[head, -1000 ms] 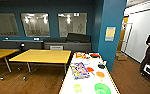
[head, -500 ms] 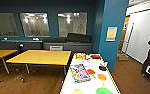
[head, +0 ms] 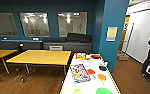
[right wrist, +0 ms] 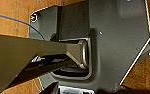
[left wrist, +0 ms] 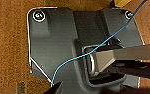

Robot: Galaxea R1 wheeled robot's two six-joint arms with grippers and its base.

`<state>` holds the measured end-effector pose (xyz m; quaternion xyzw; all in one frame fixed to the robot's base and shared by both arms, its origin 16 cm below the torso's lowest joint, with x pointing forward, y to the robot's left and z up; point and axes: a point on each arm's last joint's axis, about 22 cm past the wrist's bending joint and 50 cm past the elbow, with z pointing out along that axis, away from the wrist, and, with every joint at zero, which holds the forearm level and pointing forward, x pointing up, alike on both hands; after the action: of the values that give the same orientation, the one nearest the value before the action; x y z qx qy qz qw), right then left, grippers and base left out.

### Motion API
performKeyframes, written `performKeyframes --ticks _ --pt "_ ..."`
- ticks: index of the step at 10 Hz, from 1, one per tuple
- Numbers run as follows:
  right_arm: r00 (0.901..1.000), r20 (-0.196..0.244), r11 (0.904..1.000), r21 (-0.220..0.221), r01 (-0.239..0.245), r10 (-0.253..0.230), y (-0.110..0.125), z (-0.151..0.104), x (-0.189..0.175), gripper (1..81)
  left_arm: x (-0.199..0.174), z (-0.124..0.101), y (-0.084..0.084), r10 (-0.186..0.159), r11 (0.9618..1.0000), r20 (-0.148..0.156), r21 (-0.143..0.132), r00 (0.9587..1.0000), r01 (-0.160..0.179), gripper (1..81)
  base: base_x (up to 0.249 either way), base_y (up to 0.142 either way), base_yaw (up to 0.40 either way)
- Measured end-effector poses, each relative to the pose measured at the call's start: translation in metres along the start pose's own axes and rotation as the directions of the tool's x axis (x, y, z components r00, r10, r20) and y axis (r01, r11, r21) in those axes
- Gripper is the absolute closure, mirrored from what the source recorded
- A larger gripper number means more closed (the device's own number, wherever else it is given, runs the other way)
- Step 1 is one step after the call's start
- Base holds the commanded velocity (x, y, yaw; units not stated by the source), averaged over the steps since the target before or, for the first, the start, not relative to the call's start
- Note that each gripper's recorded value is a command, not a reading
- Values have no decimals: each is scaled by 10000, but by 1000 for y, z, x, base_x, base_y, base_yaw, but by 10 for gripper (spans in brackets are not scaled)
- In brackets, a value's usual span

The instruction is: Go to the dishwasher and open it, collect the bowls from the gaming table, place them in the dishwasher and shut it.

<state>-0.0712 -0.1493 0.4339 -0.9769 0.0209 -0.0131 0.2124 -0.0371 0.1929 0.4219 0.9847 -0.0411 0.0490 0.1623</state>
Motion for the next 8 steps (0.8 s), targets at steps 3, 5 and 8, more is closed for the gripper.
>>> performKeyframes --ticks 3,5,8 --pt "9980 -596 9984 550 -157 190 7 -23 16 10 7 -2 -1 7 9999 -131 -101 9999 -8 10 0 0 0" --pt "9939 -948 9945 942 -465 555 21 -53 26 10 7 -3 5 -15 9995 -134 -321 9999 10 10 0 0 0" --pt "9813 -1667 9842 1632 -690 964 33 -115 53 10 8 -3 6 -22 9994 -153 -359 9999 17 10 0 0 0"
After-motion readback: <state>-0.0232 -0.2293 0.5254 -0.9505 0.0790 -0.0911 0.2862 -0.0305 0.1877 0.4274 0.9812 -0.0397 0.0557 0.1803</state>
